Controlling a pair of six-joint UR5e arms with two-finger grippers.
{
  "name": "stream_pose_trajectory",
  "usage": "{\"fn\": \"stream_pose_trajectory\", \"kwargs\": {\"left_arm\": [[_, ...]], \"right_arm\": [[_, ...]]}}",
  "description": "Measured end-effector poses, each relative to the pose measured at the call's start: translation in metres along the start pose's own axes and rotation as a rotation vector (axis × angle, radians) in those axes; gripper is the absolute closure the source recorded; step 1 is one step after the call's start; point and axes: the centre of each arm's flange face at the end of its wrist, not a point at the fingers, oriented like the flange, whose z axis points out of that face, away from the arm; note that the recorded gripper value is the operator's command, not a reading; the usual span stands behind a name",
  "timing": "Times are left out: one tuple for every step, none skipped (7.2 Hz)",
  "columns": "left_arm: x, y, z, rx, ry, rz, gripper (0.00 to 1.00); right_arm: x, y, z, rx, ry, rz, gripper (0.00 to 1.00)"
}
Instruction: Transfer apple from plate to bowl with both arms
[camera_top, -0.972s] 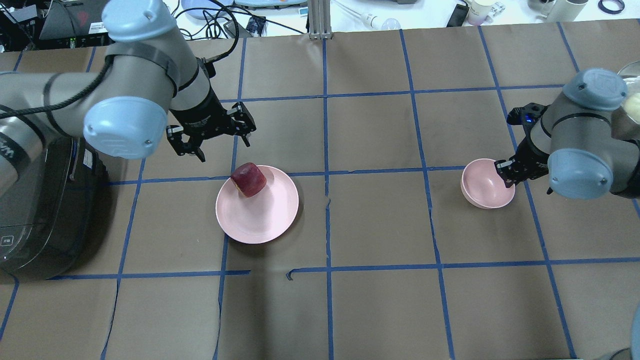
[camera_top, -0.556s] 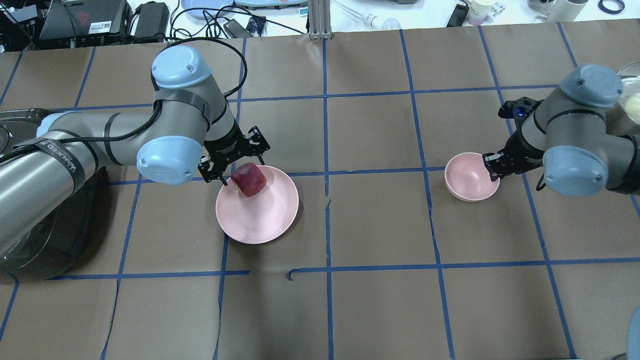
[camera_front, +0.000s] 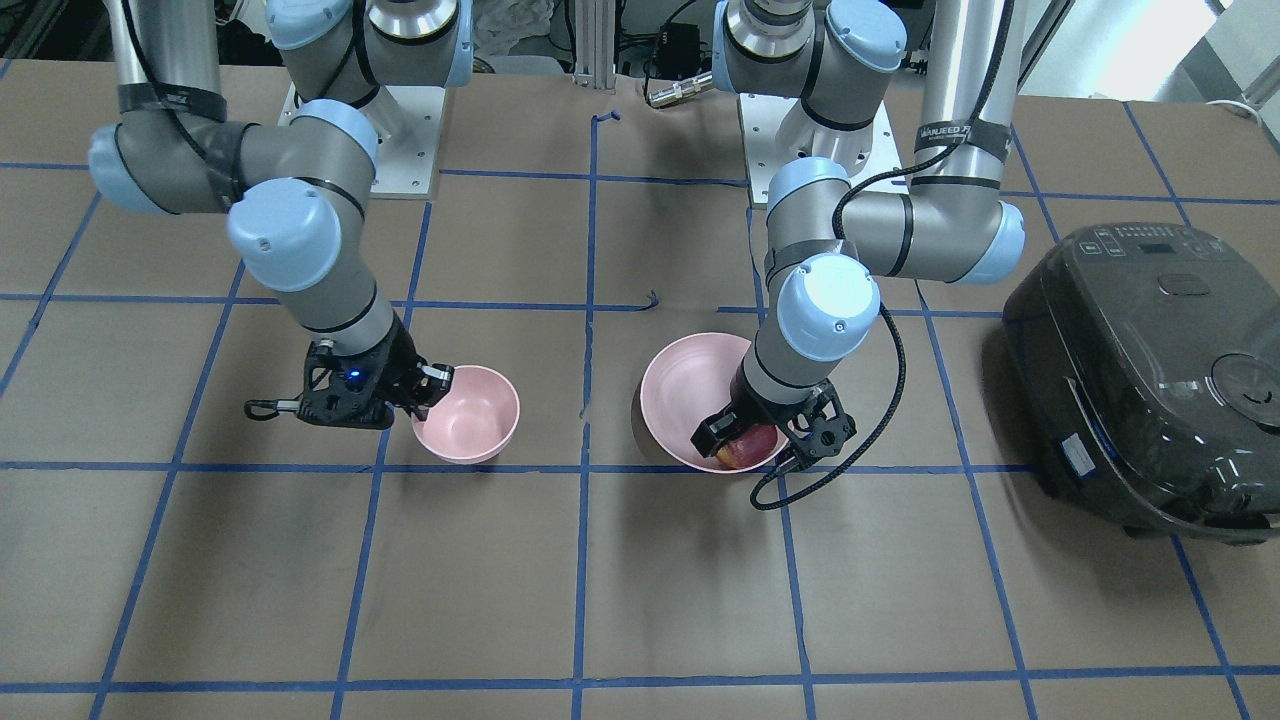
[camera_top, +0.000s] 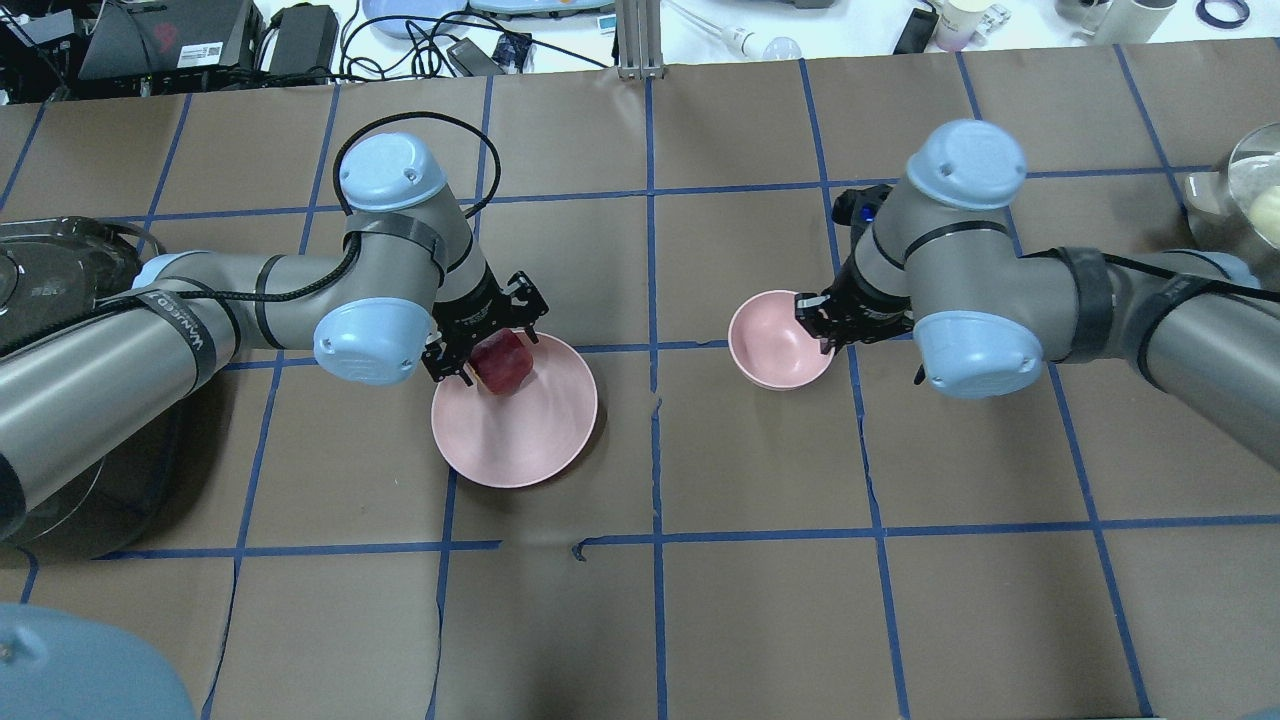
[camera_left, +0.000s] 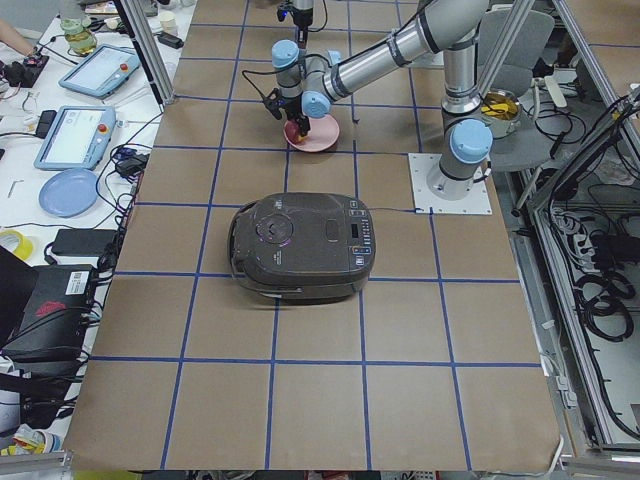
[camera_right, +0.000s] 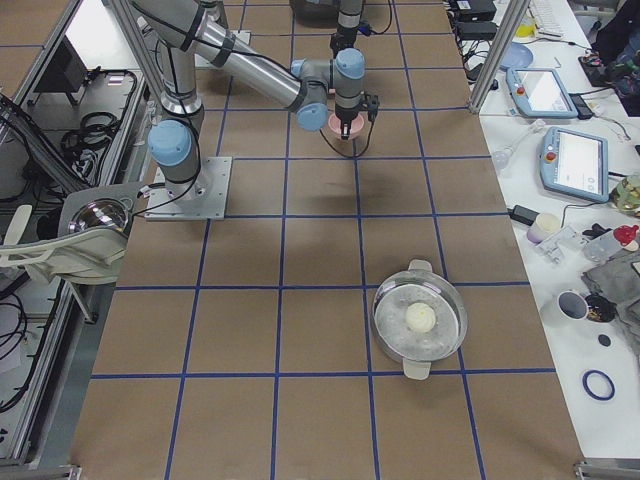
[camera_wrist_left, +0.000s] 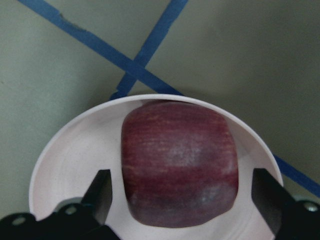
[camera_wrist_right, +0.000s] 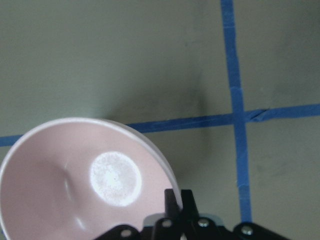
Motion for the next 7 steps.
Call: {"fn": "stream_pose_trajectory", "kwargs": {"left_arm": [[0.001, -0.002, 0.004, 0.001, -0.004, 0.017, 0.9], [0.001, -0.002, 0.006, 0.003, -0.007, 0.041, 1.0], [0.002, -0.002, 0.003, 0.014, -0.009, 0.074, 1.0], [0.004, 0.003, -0.006, 0.032, -0.007, 0.118, 1.0], [0.008, 0.012, -0.015, 0.051, -0.011, 0.156, 1.0], [0.015, 0.025, -0.024, 0.08, -0.024, 0.217, 1.0], [0.027, 0.045, -0.032, 0.109, -0.039, 0.312, 1.0]], "right_arm": [[-0.017, 0.009, 0.002, 0.001, 0.032, 0.0, 1.0], [-0.022, 0.013, 0.004, 0.0, 0.05, 0.0, 0.76], [-0.024, 0.015, 0.007, -0.004, 0.059, -0.002, 0.01], [-0.024, 0.016, 0.01, -0.009, 0.063, -0.005, 0.0], [-0.024, 0.016, 0.01, -0.009, 0.065, -0.008, 0.0], [-0.024, 0.014, 0.008, -0.002, 0.069, -0.012, 0.0], [-0.023, 0.008, -0.004, 0.023, 0.087, -0.017, 0.0]]}}
